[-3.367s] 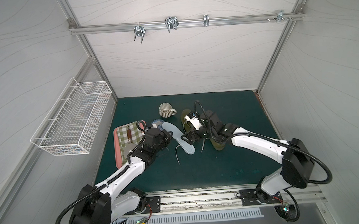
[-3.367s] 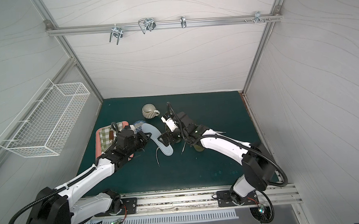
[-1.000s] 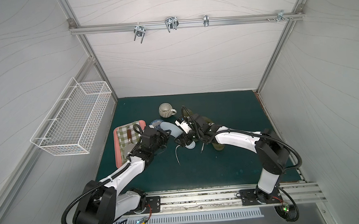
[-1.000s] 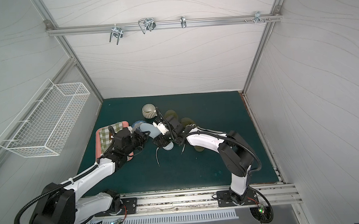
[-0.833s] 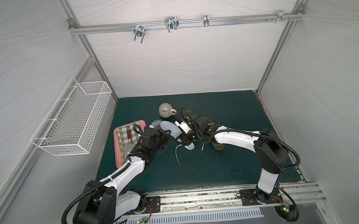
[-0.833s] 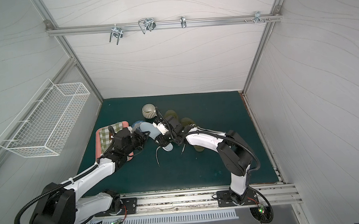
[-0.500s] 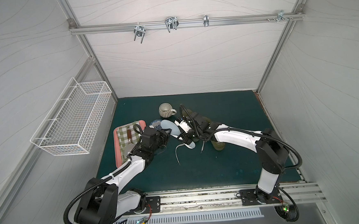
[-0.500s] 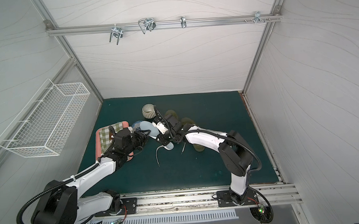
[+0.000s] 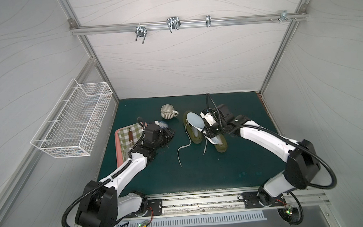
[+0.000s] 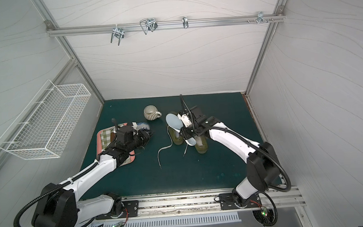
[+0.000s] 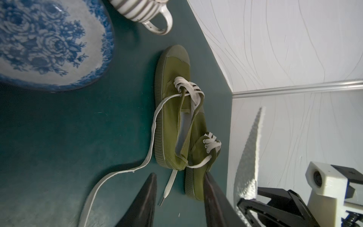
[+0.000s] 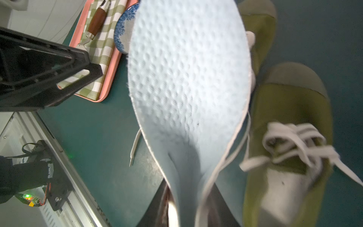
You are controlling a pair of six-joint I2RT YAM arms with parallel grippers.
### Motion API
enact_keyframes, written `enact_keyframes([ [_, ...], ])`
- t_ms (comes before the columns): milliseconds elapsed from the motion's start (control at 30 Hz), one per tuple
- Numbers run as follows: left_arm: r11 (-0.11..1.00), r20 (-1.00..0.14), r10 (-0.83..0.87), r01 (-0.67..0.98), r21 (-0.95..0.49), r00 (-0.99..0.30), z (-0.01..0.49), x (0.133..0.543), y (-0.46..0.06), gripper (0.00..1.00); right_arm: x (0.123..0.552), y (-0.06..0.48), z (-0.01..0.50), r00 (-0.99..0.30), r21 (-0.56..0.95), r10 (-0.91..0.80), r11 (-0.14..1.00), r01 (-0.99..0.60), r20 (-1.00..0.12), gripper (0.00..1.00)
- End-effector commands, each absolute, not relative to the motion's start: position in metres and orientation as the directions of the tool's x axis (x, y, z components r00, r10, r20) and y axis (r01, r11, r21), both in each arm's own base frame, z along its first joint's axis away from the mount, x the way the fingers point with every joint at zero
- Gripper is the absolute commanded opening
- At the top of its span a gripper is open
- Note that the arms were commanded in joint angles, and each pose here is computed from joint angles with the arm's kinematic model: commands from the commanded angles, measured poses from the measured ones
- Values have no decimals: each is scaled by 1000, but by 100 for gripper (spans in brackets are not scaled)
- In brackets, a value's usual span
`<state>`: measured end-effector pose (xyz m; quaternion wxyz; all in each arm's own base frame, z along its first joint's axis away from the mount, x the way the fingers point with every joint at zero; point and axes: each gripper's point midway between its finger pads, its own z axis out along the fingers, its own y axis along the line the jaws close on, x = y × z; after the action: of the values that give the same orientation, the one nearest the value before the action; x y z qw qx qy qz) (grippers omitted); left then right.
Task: Insert the insole into the shoe
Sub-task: Adjust the insole, then insert the insole into the shoe.
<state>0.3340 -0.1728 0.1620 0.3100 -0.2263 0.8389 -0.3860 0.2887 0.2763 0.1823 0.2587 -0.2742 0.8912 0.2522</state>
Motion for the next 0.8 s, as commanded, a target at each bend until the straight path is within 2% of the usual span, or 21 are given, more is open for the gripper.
enact_keyframes([
  [0, 728, -495, -453, 13, -685, -741, 176, 337, -191, 40, 273, 248, 179, -769, 332, -333, 757, -563, -545, 29],
  [167, 825, -563, -167, 198, -530, -809, 173, 334, -232, 39, 262, 204, 171, -831, 353, -259, 813, -463, -492, 30],
  [300, 835, -581, 51, 354, -422, -812, 171, 328, -265, 38, 257, 177, 166, -865, 373, -196, 842, -390, -461, 30],
  [400, 812, -618, 199, 481, -330, -761, 175, 325, -291, 37, 259, 158, 161, -889, 405, -126, 855, -323, -441, 30],
  [600, 653, -633, 519, 744, -140, -575, 179, 309, -349, 36, 272, 128, 171, -895, 465, 2, 855, -229, -445, 29],
  [767, 461, -612, 677, 884, -82, -409, 175, 295, -384, 33, 280, 118, 181, -886, 499, 53, 841, -209, -460, 28],
])
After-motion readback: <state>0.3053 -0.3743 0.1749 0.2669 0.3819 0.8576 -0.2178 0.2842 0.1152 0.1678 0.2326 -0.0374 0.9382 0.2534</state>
